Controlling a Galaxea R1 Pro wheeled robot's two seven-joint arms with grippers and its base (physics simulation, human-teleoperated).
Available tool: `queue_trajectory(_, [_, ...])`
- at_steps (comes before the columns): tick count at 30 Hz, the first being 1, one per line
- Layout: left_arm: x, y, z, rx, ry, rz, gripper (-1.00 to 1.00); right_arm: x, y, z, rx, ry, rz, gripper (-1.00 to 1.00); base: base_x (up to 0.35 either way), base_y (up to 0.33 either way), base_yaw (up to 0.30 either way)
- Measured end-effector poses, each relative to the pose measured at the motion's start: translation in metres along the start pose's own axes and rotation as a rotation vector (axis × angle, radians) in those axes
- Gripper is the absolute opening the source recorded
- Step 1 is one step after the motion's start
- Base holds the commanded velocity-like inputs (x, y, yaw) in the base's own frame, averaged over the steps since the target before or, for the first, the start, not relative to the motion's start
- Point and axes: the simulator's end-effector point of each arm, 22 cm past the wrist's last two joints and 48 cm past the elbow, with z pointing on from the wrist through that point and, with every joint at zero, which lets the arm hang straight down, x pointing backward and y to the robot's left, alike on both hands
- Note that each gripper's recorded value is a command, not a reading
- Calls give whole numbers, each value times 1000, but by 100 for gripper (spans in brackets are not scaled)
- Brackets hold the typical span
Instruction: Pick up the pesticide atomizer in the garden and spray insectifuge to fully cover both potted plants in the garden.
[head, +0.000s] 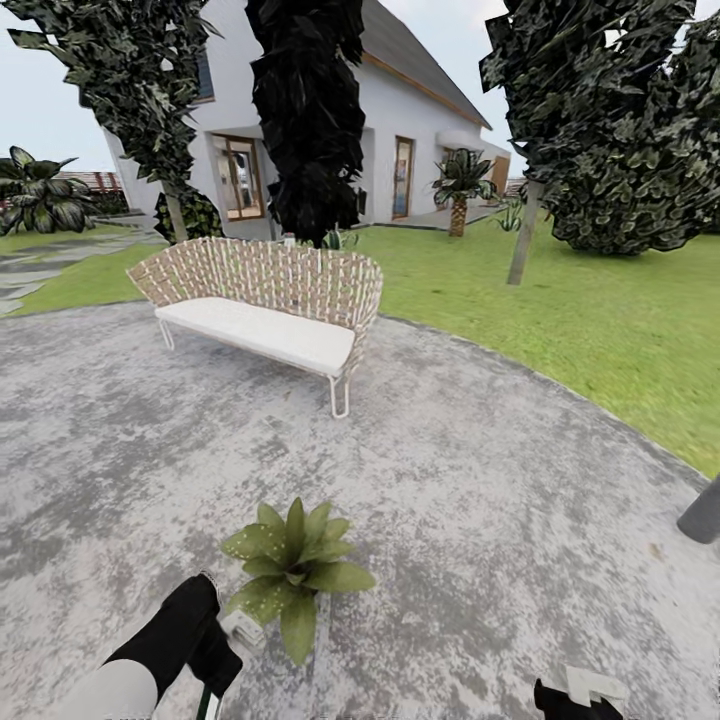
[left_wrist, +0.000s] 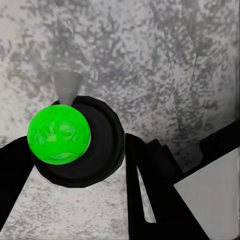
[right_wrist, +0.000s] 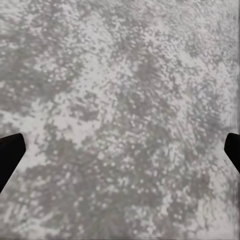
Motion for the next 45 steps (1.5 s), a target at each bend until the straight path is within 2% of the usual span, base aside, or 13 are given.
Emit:
queue_trajectory(4, [0, 1, -1, 14, -15, -31, -100, 0, 0, 0, 0, 0, 0, 100, -154, -253, 260])
queue_trajectory(13, [-3, -2, -1, 18, -21, -27, -100, 0, 0, 0, 1, 0, 1, 100, 9, -286, 205])
queue_trajectory(22, [-3, -2, 0, 14, -17, -22, -100, 0, 1, 0, -1, 0, 1, 100, 17, -24, 10])
queue_trajectory(35, [-4, -3, -1, 20, -23, -31, -100, 0, 0, 0, 0, 0, 1, 100, 57, -83, 245])
queue_trajectory(44, [-7, -2, -3, 11, -18, -26, -100, 0, 0, 0, -1, 1, -1, 100, 22, -27, 12])
queue_trajectory(45, [-6, -1, -5, 8, -7, -38, -100, 1, -1, 0, 1, 1, -2, 100, 0, 0, 0])
